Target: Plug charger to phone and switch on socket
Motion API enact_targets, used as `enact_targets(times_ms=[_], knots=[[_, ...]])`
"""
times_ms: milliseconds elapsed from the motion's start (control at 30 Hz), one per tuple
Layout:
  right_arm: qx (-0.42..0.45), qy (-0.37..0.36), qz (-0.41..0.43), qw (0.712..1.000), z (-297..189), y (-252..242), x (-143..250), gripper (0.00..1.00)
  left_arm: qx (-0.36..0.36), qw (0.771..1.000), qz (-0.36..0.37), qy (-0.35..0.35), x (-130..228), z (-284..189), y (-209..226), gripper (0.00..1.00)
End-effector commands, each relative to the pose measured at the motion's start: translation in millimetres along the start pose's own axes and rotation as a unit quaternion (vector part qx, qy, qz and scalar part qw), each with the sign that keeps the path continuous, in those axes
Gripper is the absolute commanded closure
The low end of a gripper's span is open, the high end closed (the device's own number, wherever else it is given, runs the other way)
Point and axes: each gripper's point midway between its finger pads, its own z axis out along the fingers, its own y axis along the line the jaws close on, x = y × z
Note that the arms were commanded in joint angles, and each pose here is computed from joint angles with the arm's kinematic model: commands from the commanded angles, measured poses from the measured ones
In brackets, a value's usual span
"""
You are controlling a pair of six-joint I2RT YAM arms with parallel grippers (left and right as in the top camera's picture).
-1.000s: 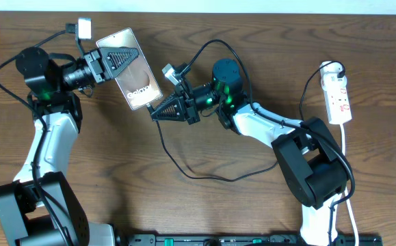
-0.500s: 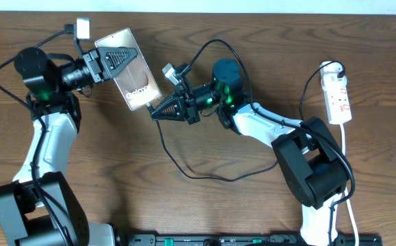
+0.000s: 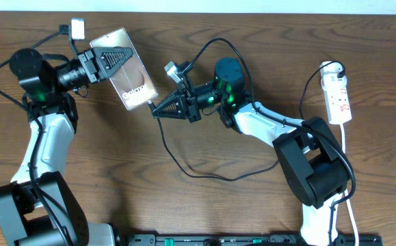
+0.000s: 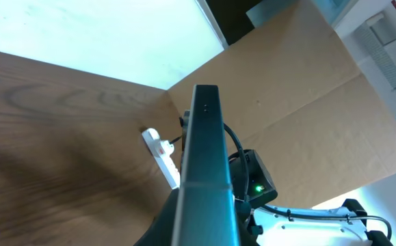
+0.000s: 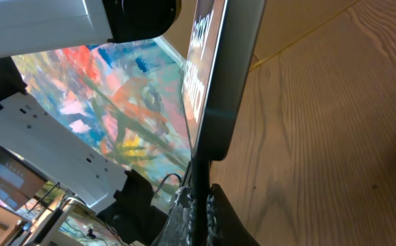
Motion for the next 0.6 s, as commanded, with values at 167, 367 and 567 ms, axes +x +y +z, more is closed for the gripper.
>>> enact_targets(times_ms=[167,367,567], knots=[[0.003,-0.005,-0.017,1.0,-0.7,2.0,-6.1,0.99,0.019,0.999,0.015,0.022,6.2,12.5,-18.2,0.93],[0.003,-0.005,-0.016,1.0,-0.7,1.9,-6.0,0.99,0.021,0.999,0.016,0.024,7.3,13.2,-18.9,0.93],[0.003,-0.005,-0.015,1.0,-0.7,2.0,-6.0,0.99,0.025,0.999,0.034,0.032,10.0,13.0,-20.2,0.93]])
